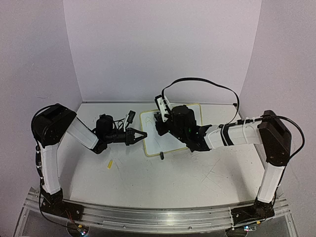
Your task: Write a sentence on the whiteboard
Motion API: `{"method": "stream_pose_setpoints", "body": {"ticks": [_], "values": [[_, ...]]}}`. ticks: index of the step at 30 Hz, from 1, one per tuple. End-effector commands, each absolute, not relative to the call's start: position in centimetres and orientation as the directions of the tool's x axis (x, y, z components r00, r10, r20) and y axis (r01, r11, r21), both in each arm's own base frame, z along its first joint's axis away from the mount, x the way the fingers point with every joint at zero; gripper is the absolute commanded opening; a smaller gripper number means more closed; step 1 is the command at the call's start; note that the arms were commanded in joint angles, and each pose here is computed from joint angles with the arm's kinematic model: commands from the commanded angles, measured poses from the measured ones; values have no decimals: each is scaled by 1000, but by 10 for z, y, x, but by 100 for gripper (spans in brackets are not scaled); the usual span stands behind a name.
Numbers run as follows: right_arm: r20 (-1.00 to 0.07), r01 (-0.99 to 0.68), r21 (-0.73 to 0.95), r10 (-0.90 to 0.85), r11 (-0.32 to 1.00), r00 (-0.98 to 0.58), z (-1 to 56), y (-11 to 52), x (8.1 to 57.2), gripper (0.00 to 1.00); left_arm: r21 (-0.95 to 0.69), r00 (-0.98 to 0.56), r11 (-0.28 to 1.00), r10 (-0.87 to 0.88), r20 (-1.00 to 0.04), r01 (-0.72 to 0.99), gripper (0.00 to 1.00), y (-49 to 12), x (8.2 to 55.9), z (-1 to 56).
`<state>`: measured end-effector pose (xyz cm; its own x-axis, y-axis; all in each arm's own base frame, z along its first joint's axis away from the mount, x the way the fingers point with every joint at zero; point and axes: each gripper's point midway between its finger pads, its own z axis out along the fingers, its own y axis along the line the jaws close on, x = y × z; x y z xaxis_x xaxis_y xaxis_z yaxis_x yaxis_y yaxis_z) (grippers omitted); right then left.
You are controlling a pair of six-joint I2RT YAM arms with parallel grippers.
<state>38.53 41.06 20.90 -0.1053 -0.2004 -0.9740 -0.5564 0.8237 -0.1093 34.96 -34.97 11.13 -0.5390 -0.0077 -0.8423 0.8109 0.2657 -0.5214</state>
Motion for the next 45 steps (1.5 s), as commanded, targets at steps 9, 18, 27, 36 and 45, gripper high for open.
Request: {"method": "stream_pose_setpoints", "body": {"ticks": [9,18,27,36,45], "values": [[-975,-545,-78,-178,835,-134,205,407,386,0,-509,-537,306,10,-844,805,0,-347,355,111],[-967,-552,-57,-184,832,-178,188,406,380,0,-508,-537,307,10,-844,805,0,-346,355,111],[-962,-566,-57,-198,823,-190,179,409,373,0,-509,-538,307,11,-843,804,0,-346,355,111],[-990,-570,27,-56,821,-128,248,401,369,0,-509,-539,309,12,-842,803,0,-346,355,110],[-987,-508,59,-26,859,-158,238,374,397,0,-510,-539,307,13,-842,804,0,-347,355,110]]}}
